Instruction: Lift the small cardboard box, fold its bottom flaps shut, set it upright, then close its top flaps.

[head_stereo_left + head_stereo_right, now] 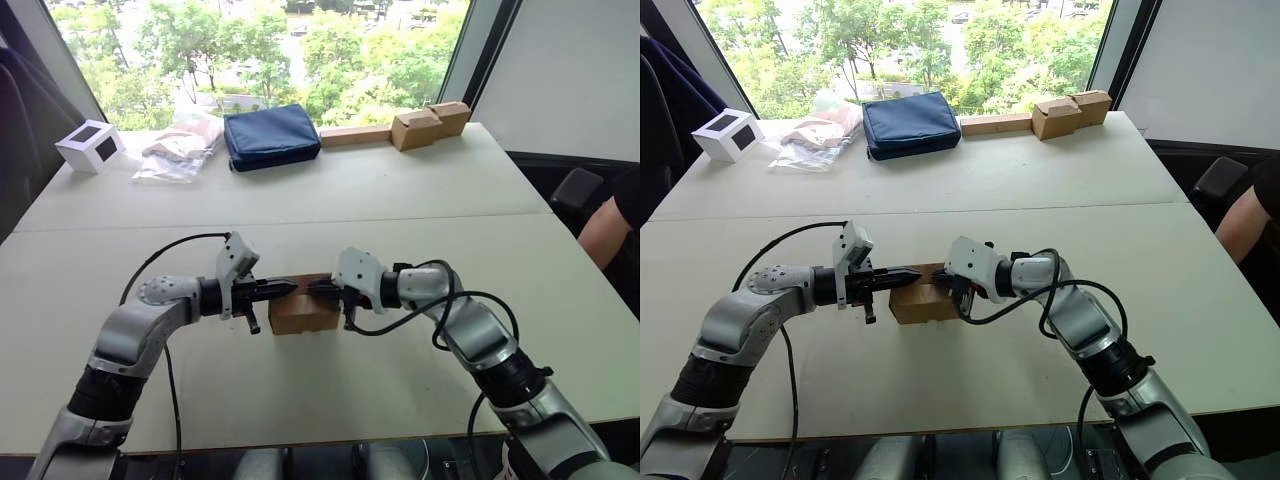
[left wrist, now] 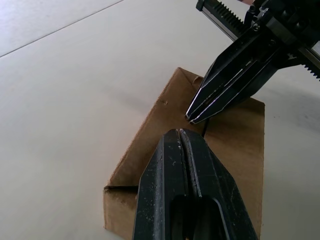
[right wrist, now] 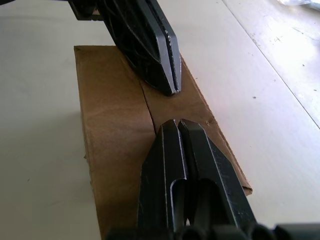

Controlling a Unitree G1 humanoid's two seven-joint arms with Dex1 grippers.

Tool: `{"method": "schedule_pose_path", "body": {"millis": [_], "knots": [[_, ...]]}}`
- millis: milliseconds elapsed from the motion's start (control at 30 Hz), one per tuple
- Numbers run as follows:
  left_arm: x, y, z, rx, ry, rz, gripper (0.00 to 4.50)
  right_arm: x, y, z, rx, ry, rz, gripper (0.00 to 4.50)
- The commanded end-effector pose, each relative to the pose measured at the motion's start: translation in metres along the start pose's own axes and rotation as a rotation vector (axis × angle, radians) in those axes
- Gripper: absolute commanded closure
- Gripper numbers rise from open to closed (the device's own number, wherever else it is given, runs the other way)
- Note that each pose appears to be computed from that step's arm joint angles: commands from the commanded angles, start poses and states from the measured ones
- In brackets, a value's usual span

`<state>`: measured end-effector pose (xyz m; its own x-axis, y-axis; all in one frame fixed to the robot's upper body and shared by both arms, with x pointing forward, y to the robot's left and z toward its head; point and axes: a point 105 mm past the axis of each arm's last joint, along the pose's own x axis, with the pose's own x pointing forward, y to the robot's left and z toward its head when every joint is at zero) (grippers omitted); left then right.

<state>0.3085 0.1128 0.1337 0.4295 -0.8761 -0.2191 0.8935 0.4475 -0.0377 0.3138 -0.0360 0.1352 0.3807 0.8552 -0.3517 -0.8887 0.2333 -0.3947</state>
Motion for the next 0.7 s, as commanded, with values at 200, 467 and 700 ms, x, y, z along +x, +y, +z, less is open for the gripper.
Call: {"method": "schedule_pose_path", "body": {"millis": [200,467,700], "knots": [[-0.026,0.022,0.038,0.045,-0.197,0.267,4.47,-0.042,-0.043,0.04,0.272,-0.303,-0.146,4.5],[-0.079,0.017,0.005,-0.108,-0.128,0.379,4.47,-0.097,-0.05,0.033,0.475,-0.386,-0.238,4.5],[-0.106,-0.008,-0.042,-0.148,0.035,0.381,4.47,-0.113,-0.009,-0.024,0.548,-0.14,-0.207,4.5]]}}
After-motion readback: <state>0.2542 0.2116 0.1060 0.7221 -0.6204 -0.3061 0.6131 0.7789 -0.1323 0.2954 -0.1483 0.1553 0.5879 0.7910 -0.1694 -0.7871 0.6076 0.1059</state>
